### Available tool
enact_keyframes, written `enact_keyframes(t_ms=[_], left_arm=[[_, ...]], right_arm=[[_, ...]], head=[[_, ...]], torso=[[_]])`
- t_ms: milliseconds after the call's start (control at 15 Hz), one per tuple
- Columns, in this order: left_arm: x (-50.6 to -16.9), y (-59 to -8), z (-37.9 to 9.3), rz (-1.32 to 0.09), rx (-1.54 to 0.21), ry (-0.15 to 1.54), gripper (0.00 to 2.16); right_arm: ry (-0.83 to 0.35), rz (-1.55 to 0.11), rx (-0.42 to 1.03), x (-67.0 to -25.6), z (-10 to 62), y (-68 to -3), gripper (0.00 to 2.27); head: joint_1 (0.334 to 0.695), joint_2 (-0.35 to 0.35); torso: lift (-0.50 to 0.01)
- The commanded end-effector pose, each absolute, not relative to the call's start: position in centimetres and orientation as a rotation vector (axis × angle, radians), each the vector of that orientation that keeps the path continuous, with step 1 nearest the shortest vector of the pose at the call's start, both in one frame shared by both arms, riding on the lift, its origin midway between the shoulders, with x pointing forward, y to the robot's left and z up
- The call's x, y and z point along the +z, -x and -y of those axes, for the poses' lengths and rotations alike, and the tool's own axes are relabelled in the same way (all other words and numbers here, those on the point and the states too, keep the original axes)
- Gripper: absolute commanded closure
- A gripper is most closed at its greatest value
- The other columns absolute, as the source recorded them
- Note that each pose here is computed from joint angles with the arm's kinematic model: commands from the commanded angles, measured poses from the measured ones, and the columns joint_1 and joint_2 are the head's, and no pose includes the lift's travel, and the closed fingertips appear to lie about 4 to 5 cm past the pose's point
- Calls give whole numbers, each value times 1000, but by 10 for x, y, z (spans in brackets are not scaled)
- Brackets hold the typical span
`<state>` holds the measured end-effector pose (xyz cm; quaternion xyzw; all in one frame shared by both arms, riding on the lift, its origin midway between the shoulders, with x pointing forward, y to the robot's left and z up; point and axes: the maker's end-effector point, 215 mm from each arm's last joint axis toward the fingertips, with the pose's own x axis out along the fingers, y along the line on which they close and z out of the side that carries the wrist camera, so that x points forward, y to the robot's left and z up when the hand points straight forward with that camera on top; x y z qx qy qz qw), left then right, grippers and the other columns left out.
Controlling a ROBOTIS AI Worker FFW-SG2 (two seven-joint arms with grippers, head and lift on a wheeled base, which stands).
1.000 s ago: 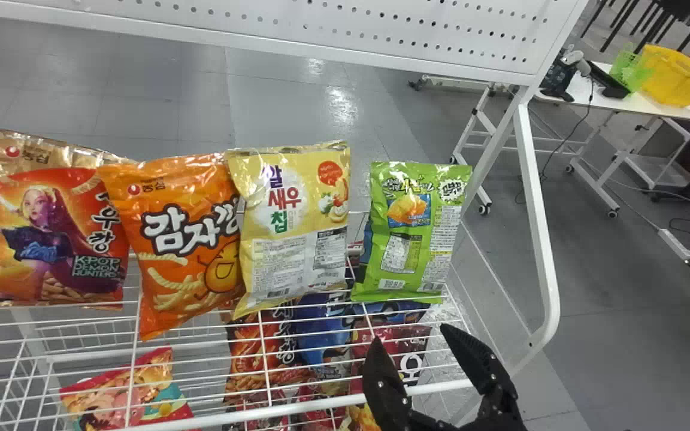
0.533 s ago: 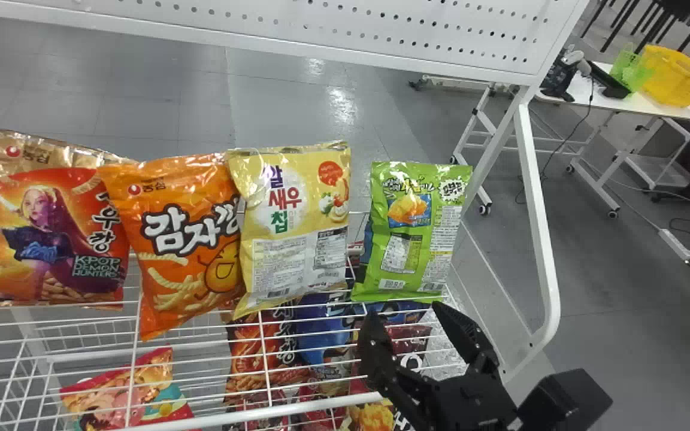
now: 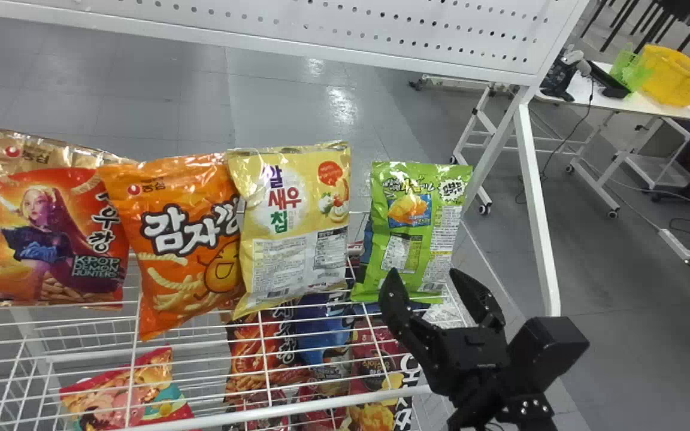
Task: Hold basket handle with left hand then pick Gkobukchip with right hand and place into basket
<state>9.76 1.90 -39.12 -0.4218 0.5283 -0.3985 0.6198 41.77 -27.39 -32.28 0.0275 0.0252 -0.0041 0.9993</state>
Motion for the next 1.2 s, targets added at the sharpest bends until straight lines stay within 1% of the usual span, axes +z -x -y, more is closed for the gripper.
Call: enact_keyframes(t_ms=[0,333,467,733,1000,1067,1133], left_arm=[[-390,-99,-20,-1210,-917,967,1453],[-398,-106,-30,-1209,-885,958,1453],[-399,-106,-32,-1211,-881,962,1453],[-400,-110,-31,-1205,-883,959,1453],[-400,-112,-31,-1205,-888,961,1453],[-401,-111,-31,-1206,-888,965,1453],[-402,-110,-33,-1210,-888,965,1453]], right_arm=[[-47,-51,-13,-328,280,-439,134],[-16,-76,-30,-340,290,-479,134],[3,-70,-49,-338,293,-489,134],[15,-70,-83,-338,300,-502,134],[47,-117,-117,-354,306,-505,134],[52,-133,-119,-360,306,-508,151],[68,-139,-121,-364,307,-511,275]], head=[[695,-350],[695,-350],[695,-350],[695,-350],[695,-350],[695,-350],[695,-350]], torso=[[-32],[-32],[-32],[-32],[-32],[-32],[-32]])
